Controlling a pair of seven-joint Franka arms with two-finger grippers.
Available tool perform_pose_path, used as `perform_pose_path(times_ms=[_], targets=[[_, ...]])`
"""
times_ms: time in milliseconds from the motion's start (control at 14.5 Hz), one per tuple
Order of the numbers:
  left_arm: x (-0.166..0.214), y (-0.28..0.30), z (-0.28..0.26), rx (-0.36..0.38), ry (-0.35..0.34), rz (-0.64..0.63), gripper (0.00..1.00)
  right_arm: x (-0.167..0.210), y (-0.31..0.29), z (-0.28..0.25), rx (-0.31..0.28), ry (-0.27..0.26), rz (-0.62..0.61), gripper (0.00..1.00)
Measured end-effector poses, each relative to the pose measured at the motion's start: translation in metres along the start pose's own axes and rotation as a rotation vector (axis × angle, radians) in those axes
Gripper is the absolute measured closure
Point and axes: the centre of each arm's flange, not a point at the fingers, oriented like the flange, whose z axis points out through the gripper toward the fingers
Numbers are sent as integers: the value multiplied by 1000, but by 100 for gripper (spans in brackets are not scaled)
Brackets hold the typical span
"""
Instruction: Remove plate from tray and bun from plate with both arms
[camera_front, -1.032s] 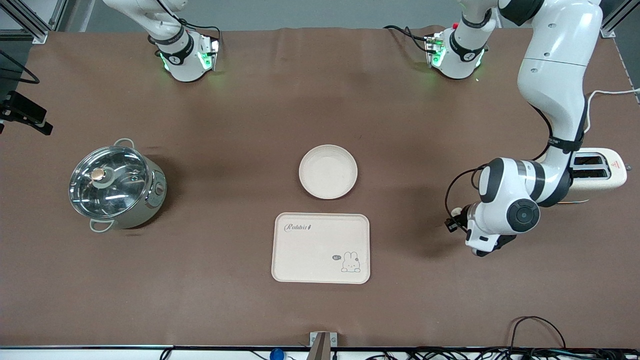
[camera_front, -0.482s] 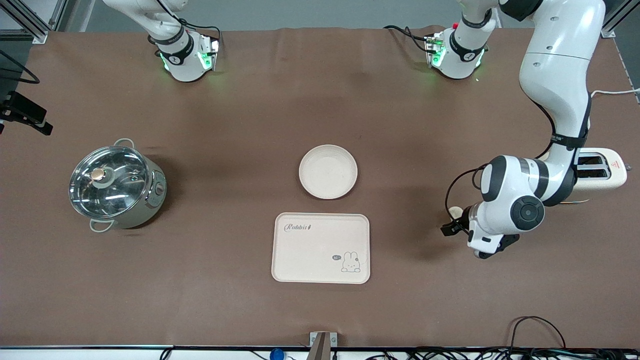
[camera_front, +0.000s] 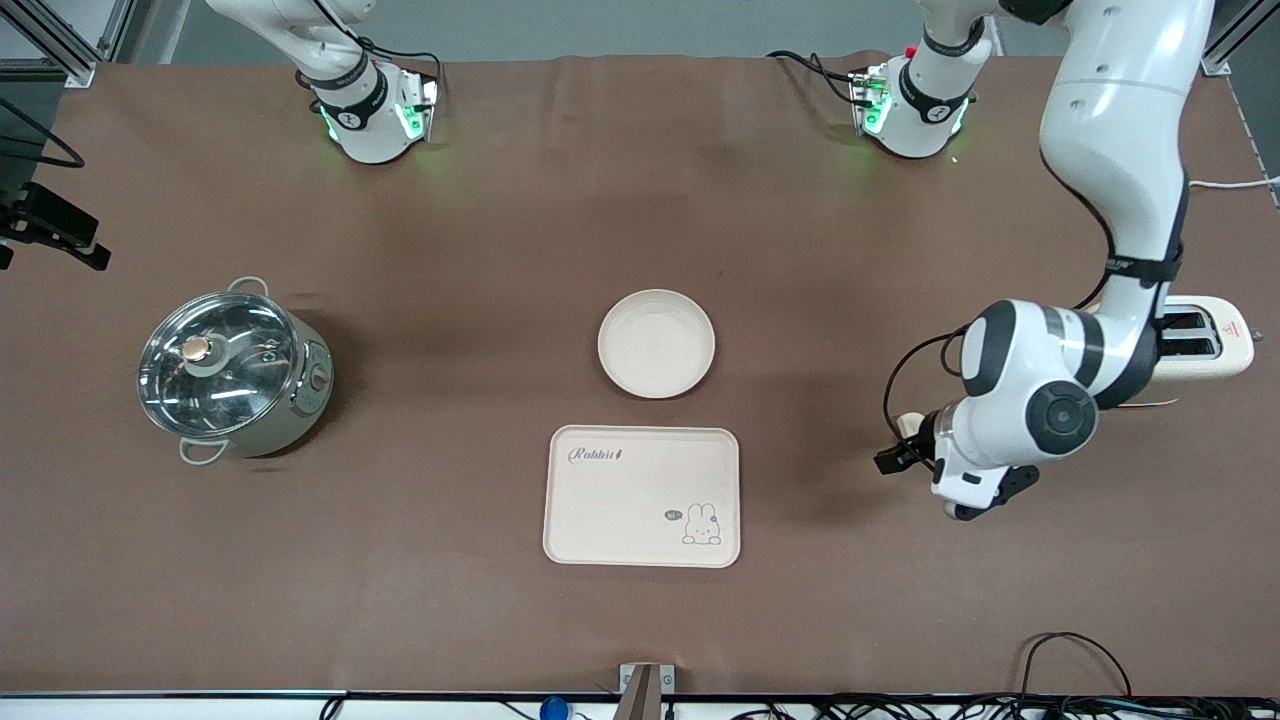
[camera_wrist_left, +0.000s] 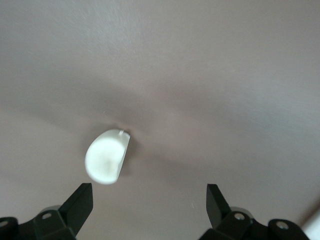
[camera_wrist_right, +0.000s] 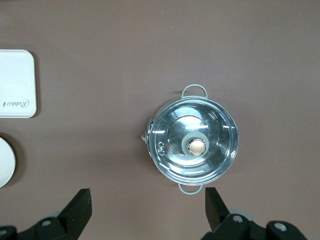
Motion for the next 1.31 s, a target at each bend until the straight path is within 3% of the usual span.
perform_pose_path(times_ms=[138, 482, 619, 963, 1307], targets=[[-12, -3, -67, -13, 39, 61, 0, 0, -4, 0, 0, 0, -7, 0], [-60, -52, -238, -32, 179, 369, 0, 0, -4, 0, 0, 3, -8, 0], [-80, -82, -285, -14, 188, 440, 0, 1, -4, 0, 0, 3, -8, 0], [-135, -115, -340, 26, 143, 471, 0, 1, -4, -1, 0, 6, -8, 0], [-139, -130, -343, 35, 132, 478, 0, 1, -5, -1, 0, 7, -9, 0]])
